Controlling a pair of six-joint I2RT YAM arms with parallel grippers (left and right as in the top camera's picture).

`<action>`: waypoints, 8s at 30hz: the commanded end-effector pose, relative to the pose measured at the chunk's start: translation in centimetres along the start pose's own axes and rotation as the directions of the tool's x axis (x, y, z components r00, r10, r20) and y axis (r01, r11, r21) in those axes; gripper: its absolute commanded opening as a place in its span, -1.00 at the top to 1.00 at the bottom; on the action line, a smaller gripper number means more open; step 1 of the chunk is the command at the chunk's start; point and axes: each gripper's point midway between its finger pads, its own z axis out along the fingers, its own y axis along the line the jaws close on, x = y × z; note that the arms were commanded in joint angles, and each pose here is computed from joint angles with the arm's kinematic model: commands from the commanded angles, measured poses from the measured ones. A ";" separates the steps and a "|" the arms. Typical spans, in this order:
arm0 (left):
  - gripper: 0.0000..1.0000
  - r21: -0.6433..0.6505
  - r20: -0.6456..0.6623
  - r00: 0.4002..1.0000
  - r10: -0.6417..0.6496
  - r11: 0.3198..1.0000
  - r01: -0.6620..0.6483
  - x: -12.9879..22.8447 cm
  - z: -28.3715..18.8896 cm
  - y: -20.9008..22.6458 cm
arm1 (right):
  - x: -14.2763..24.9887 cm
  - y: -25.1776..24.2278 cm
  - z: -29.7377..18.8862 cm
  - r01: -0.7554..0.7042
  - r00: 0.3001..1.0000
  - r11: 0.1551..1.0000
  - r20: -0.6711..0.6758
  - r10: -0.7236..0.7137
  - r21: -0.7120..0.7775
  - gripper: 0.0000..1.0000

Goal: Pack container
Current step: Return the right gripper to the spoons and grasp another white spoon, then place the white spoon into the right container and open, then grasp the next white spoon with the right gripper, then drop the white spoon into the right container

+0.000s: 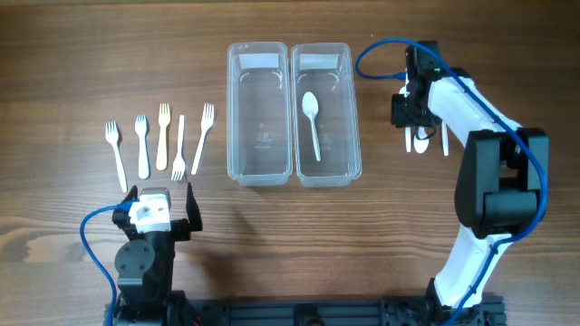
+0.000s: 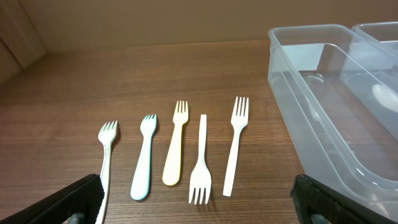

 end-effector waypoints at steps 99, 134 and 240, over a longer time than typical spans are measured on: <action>-1.00 0.004 0.001 1.000 0.013 1.000 -0.013 0.1 0.0 -0.1 | 3.1 -1.9 1.7 -0.002 0.991 1.000 -0.135 0.004 0.020 0.29; -1.00 0.004 0.001 1.000 0.013 1.000 -0.013 0.1 0.0 -0.1 | -0.7 9.1 -23.0 0.214 0.894 0.949 0.439 -0.095 -0.231 0.92; -0.99 0.004 0.002 1.000 0.013 1.000 -0.013 0.1 0.0 -0.1 | -2.6 13.1 -22.4 0.256 0.900 0.940 0.410 -0.147 -0.225 -0.10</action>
